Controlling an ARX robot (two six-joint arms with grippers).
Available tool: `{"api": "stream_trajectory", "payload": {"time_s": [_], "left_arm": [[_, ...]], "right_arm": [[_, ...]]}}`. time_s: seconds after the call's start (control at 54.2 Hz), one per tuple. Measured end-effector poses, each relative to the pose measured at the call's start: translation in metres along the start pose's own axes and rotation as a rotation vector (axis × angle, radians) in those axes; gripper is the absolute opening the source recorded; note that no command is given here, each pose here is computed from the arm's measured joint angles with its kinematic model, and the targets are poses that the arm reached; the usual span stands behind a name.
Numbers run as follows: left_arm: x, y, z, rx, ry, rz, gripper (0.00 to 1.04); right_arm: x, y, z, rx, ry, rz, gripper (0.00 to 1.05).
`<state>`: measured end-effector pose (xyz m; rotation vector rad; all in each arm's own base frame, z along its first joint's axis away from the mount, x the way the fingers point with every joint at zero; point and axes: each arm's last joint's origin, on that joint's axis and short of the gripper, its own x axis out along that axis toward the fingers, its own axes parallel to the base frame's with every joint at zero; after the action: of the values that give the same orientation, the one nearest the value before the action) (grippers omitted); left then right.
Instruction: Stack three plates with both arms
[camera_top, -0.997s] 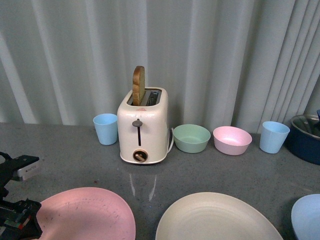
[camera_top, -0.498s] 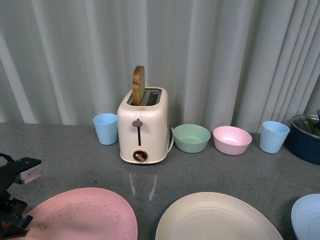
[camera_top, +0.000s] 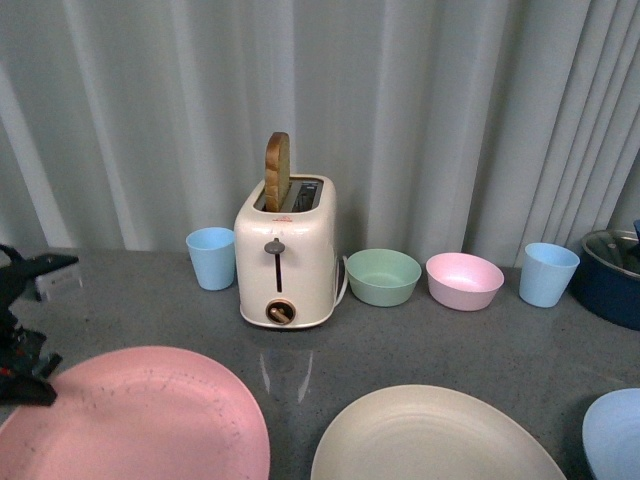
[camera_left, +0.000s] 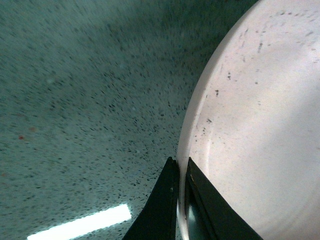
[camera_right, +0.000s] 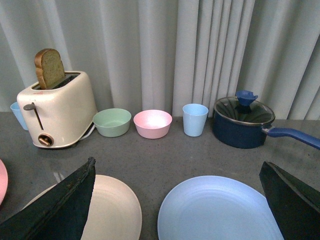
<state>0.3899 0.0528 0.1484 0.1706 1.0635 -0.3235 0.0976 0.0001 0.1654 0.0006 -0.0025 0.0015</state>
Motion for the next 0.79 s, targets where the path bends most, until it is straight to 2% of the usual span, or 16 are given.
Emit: {"api": "stream_trajectory", "payload": {"time_s": [0.166, 0.351, 0.609, 0.794], "left_arm": [[-0.044, -0.010, 0.025, 0.005, -0.088, -0.059, 0.03], [-0.079, -0.061, 0.048, 0.053, -0.119, -0.178, 0.03], [-0.073, -0.132, 0.063, 0.110, -0.097, -0.288, 0.03], [-0.051, -0.177, 0.070, 0.154, -0.070, -0.325, 0.03]], "right_arm": [[0.000, 0.000, 0.000, 0.000, 0.000, 0.000, 0.97], [0.000, 0.000, 0.000, 0.000, 0.000, 0.000, 0.97], [0.000, 0.000, 0.000, 0.000, 0.000, 0.000, 0.97], [0.000, 0.000, 0.000, 0.000, 0.000, 0.000, 0.97]]}}
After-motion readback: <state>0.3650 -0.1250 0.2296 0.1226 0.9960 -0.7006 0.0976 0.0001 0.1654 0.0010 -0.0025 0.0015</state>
